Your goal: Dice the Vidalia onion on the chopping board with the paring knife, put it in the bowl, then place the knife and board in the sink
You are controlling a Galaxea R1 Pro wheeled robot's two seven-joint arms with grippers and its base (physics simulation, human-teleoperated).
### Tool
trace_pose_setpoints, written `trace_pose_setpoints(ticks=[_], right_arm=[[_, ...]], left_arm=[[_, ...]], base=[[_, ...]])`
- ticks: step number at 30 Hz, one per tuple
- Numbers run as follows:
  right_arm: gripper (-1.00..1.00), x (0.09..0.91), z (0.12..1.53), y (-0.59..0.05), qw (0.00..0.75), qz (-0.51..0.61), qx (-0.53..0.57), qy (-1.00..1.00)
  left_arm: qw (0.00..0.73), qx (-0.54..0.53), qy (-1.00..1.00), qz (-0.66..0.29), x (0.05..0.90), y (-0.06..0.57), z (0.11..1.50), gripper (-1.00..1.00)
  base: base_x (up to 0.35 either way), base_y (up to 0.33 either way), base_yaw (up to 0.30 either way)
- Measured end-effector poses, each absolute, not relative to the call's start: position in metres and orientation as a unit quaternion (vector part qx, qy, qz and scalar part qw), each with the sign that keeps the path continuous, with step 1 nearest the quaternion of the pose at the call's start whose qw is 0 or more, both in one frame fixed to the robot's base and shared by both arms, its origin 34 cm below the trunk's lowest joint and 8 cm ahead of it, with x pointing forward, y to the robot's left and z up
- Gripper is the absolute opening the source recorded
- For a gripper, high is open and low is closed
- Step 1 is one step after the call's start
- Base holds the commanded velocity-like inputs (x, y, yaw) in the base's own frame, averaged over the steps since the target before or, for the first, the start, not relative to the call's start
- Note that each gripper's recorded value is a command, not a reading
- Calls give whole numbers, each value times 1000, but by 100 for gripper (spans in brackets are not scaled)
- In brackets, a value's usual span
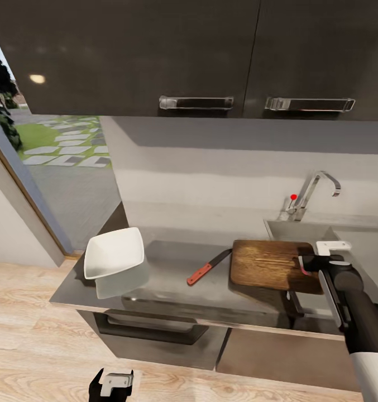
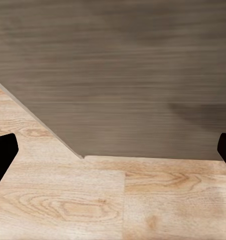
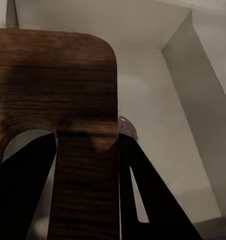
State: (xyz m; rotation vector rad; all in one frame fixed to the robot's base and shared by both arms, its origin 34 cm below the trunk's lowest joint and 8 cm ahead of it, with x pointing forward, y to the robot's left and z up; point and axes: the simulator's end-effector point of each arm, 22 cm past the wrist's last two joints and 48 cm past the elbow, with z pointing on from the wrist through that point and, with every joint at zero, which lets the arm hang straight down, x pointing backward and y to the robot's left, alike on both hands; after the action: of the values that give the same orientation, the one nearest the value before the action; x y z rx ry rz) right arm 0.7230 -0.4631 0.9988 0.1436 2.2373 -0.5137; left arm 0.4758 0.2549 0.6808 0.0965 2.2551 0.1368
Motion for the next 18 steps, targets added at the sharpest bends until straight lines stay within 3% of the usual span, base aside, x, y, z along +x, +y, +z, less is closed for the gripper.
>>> trace_pose_setpoints(ticks=[18], right_arm=[[-100,720,983,-469,398,-204,60,892]], left_arm=[[426,39,902,55,476,255,681,100]], base=[[2,0,0]])
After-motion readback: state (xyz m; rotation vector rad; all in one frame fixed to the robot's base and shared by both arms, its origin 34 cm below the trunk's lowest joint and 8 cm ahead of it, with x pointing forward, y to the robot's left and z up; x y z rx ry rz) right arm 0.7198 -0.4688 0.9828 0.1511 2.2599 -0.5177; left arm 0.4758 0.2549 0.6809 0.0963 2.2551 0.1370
